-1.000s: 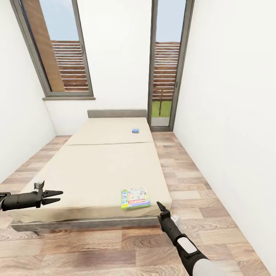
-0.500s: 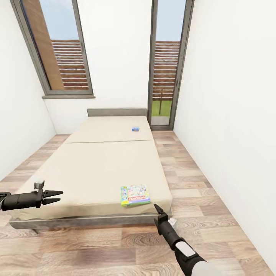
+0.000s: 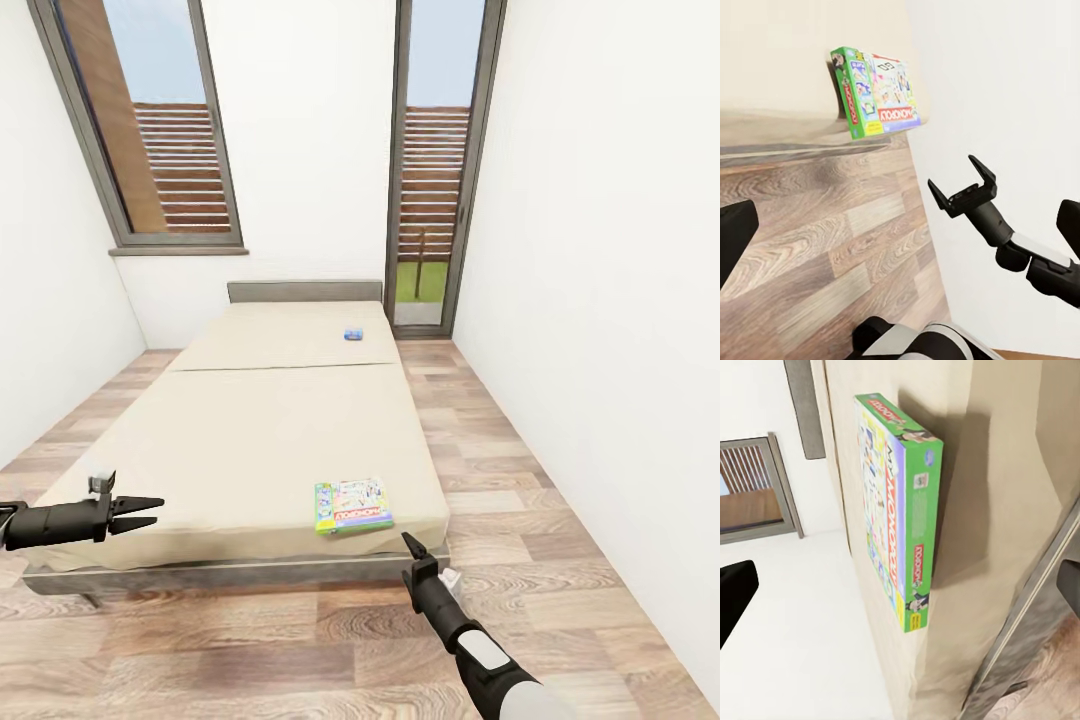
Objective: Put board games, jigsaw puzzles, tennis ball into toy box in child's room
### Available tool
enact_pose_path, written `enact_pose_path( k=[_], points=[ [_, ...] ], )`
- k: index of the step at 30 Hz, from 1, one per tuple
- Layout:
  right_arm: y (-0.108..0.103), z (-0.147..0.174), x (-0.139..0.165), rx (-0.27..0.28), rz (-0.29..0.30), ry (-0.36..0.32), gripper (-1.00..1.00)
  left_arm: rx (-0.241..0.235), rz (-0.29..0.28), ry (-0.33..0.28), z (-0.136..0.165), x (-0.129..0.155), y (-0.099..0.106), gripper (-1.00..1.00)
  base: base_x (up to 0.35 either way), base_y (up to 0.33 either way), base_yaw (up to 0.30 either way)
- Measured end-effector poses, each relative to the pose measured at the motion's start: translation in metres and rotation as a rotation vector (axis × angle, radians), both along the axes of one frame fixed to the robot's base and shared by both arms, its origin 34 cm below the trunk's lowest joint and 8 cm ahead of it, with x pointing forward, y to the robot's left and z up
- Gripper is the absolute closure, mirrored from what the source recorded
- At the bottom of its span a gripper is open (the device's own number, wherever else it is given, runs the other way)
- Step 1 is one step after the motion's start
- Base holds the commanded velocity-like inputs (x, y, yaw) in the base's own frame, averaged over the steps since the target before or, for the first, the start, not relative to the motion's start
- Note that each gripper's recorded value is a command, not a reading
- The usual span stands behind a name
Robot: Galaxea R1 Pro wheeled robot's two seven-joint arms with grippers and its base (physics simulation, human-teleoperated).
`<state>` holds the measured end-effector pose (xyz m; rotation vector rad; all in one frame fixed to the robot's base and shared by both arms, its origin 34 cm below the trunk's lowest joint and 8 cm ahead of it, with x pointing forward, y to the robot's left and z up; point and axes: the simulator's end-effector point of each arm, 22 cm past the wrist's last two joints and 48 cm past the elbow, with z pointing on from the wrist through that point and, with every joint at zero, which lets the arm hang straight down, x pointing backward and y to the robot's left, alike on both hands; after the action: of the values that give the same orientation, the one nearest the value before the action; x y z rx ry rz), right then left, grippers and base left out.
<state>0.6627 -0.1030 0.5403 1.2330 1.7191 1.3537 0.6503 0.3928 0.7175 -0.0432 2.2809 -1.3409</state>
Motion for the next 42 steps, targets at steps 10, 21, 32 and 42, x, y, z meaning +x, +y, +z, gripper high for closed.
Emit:
enact_pose_path(
  k=[10,21,32,42],
  points=[
    [0.000,0.000,0.000,-0.001,-0.001,0.000,-1.00,0.000,-0.001,0.001,0.000,0.000,-0.001,-1.00,0.165,0.025,0.000],
    [-0.001,0.000,0.000,-0.001,-0.003,0.000,-1.00,0.000,-0.001,0.000,0.000,0.000,-0.001,-1.00,0.146,0.005,0.000],
    [-0.001,-0.004,0.000,-0.003,-0.003,0.000,-1.00,-0.002,0.003,-0.004,-0.003,0.000,0.000,-1.00,0.007,0.000,0.000],
    [-0.001,-0.025,-0.004,-0.004,-0.003,0.000,-1.00,-0.003,0.003,-0.005,-0.024,-0.003,0.000,-1.00,0.000,0.000,0.000]
  ],
)
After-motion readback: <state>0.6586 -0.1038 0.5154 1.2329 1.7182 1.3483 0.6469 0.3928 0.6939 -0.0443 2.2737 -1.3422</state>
